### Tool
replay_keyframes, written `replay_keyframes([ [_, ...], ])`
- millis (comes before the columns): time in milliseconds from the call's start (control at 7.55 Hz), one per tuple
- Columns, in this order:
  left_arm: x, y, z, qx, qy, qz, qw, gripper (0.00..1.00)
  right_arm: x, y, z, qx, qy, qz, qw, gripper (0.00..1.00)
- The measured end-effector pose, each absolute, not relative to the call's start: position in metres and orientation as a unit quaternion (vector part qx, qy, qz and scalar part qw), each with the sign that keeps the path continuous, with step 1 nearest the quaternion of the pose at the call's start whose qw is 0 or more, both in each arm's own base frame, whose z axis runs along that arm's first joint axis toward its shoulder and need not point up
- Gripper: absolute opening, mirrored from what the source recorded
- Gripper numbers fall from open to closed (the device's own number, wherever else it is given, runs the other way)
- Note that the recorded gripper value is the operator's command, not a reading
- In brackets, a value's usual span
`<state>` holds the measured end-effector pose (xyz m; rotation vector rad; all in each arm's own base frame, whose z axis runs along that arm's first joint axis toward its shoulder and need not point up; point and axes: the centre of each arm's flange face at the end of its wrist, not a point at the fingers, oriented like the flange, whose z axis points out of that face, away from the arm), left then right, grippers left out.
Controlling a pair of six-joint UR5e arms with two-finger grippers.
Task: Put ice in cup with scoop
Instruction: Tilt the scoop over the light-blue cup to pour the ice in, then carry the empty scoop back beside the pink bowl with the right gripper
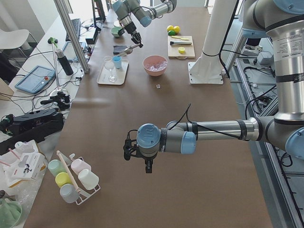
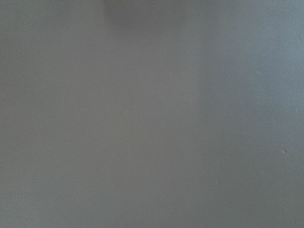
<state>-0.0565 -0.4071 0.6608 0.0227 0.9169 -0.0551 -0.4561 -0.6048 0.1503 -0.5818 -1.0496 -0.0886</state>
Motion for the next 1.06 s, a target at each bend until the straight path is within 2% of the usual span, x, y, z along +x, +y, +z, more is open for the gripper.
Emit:
replay_keyframes([
  [663,-0.072,-0.423,0.646,-0.013,0.442,-0.08,0.893,0.98,-0.448,-0.599,0.158,-0.265,-0.492,-0.042,0.828,0.0],
  [1060,-0.076,-0.419,0.646,-0.014,0.442,-0.09,0.892,0.98,-0.391,-0.54,0.194,-0.169,-0.462,-0.035,0.87,0.0],
])
